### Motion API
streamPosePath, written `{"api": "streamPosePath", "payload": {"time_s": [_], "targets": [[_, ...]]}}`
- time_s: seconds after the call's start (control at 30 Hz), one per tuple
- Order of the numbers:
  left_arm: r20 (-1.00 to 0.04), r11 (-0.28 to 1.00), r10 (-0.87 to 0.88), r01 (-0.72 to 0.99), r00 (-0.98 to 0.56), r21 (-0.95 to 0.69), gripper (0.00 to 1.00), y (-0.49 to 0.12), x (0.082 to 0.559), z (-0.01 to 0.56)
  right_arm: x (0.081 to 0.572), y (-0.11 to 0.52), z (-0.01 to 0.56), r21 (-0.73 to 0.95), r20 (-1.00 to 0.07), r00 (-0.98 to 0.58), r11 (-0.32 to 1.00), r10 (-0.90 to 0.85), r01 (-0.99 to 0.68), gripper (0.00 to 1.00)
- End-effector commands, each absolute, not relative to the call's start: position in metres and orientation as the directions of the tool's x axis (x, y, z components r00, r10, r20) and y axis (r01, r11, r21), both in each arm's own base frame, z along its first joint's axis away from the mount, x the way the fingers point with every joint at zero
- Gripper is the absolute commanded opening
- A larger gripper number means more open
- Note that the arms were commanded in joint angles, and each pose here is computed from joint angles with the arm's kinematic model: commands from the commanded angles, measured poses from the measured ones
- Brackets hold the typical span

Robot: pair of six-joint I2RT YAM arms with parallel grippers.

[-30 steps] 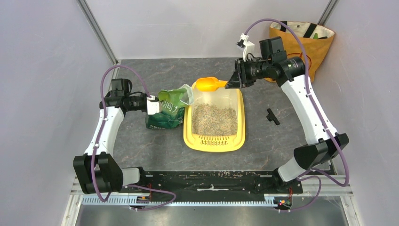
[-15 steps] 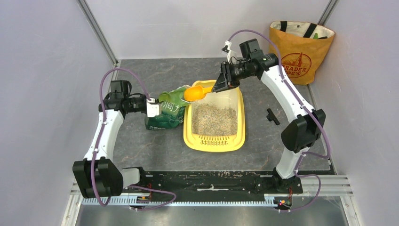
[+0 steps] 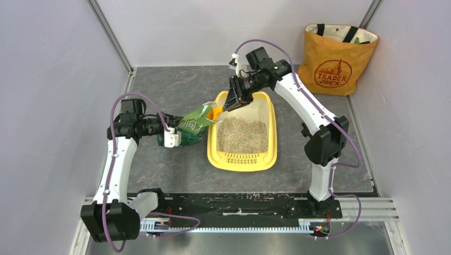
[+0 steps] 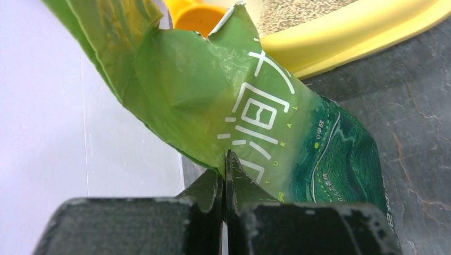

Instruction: Fill the litter box with clean litter

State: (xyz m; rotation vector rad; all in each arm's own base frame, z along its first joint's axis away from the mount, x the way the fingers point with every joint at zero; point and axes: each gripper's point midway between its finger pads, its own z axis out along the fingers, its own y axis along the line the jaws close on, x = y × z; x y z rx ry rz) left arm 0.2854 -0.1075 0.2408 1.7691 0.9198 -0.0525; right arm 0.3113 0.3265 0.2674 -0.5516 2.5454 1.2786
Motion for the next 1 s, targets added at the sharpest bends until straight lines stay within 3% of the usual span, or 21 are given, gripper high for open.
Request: {"api": "streamPosePath", "payload": {"time_s": [0.0, 0.23, 0.53, 0.73, 0.97], "targets": [[-0.208, -0.206, 0.420, 0.315, 0.884, 0.926, 0.02, -0.126, 0.273, 0.277, 0.316, 0.342, 0.255, 0.699, -0.330, -0.915, 0.591, -0.232, -0.403, 0.00], [-0.110, -0.253, 0.362, 0.211, 0.926, 0.944, 0.02, -0.130, 0.267, 0.265, 0.311, 0.367, 0.225, 0.764, -0.169, -0.961, 0.587, -0.220, -0.268, 0.00], [-0.092, -0.263, 0.326, 0.184, 0.941, 0.947, 0.02, -0.134, 0.268, 0.253, 0.320, 0.376, 0.206, 0.634, -0.254, -0.932, 0.683, -0.259, -0.363, 0.00], [-0.075, -0.266, 0.317, 0.165, 0.945, 0.950, 0.02, -0.134, 0.272, 0.257, 0.313, 0.382, 0.176, 0.569, -0.226, -0.929, 0.734, -0.294, -0.371, 0.00], [-0.076, -0.276, 0.311, 0.166, 0.947, 0.947, 0.02, -0.134, 0.276, 0.251, 0.298, 0.412, 0.158, 0.605, -0.196, -0.916, 0.692, -0.350, -0.394, 0.00]]}}
